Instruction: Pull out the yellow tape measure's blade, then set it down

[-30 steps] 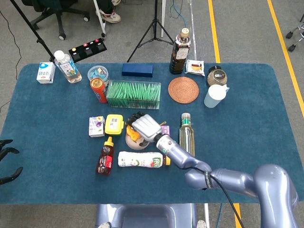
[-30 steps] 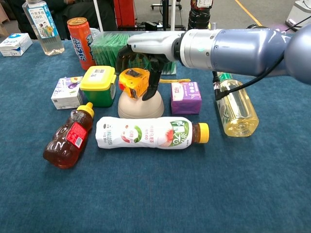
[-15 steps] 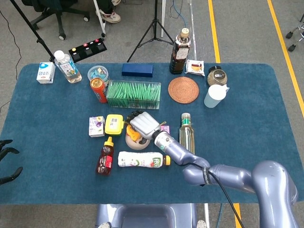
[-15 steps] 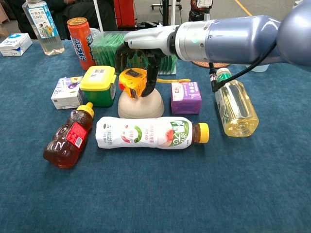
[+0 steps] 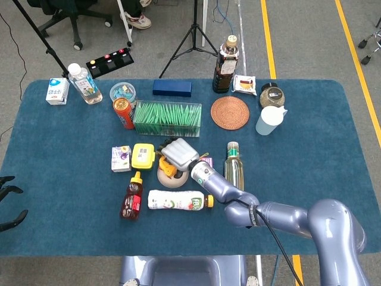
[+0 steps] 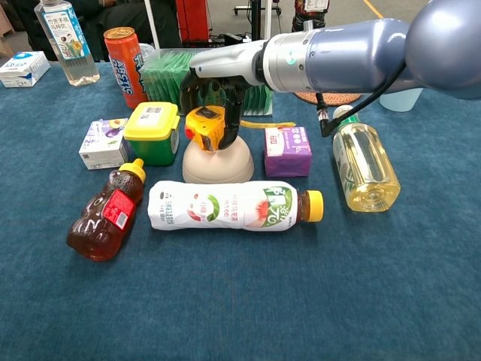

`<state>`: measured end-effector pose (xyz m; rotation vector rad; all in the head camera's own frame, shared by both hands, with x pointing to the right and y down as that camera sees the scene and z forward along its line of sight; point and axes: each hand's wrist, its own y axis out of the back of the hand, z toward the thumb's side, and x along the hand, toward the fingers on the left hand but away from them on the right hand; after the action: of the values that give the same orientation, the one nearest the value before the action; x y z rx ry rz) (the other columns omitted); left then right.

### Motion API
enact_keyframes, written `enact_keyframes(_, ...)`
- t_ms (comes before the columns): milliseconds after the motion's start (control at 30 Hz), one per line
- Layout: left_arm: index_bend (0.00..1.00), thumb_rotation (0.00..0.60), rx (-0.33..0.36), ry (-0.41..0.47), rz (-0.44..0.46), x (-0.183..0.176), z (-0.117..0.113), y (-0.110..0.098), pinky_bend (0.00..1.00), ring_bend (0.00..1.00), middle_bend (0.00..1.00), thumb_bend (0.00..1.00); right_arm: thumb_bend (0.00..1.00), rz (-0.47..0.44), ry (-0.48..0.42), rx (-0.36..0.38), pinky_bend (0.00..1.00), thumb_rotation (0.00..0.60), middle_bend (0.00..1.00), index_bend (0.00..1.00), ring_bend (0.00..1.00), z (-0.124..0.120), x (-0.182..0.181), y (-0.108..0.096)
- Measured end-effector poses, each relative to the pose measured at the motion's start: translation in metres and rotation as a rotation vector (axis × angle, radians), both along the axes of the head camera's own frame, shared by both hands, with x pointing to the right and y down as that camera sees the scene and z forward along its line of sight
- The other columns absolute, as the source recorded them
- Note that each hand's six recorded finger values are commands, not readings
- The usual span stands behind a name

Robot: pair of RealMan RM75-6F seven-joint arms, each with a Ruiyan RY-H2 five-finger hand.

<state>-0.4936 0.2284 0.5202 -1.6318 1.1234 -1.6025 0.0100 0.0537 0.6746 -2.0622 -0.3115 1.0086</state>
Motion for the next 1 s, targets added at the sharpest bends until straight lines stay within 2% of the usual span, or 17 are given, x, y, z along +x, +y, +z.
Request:
enact_keyframes(200, 0.35, 0.6, -0.005, 0.002, 0.0, 0.0, 0.002, 0.0, 0.22, 0.12, 0.19, 0.24, 0.05, 0.002, 0.014, -0.006, 0.19, 0.6, 0.29, 0.35, 0.23, 0.003, 0.0, -0.002)
enact_keyframes(300, 0.35, 0.6, -0.006, 0.002, 0.0, 0.0, 0.003, -0.001, 0.22, 0.12, 0.19, 0.24, 0.06, 0.004, 0.015, -0.006, 0.23, 0.6, 0.33, 0.4, 0.29, 0.004, -0.001, -0.002)
enact_keyframes(500, 0.35, 0.6, -0.005, 0.002, 0.001, -0.001, 0.003, -0.001, 0.22, 0.12, 0.19, 0.24, 0.08, 0.017, 0.007, 0.001, 0.38, 0.6, 0.45, 0.54, 0.45, 0.004, -0.004, -0.001)
enact_keyframes(700, 0.35, 0.6, -0.006, 0.002, 0.001, -0.002, 0.003, -0.001, 0.22, 0.12, 0.19, 0.24, 0.1, 0.039, -0.01, 0.013, 0.53, 0.6, 0.57, 0.65, 0.56, 0.001, -0.006, -0.003)
enact_keyframes(867, 0.35, 0.6, -0.004, 0.003, 0.021, 0.002, 0.003, -0.004, 0.22, 0.12, 0.19, 0.24, 0.12, 0.064, -0.024, 0.005, 0.6, 0.6, 0.58, 0.68, 0.61, -0.002, -0.003, -0.004)
enact_keyframes(1000, 0.35, 0.6, 0.004, 0.005, 0.05, 0.008, 0.002, -0.01, 0.22, 0.12, 0.19, 0.24, 0.13, 0.087, -0.042, -0.007, 0.62, 0.6, 0.59, 0.68, 0.62, -0.008, 0.001, -0.003)
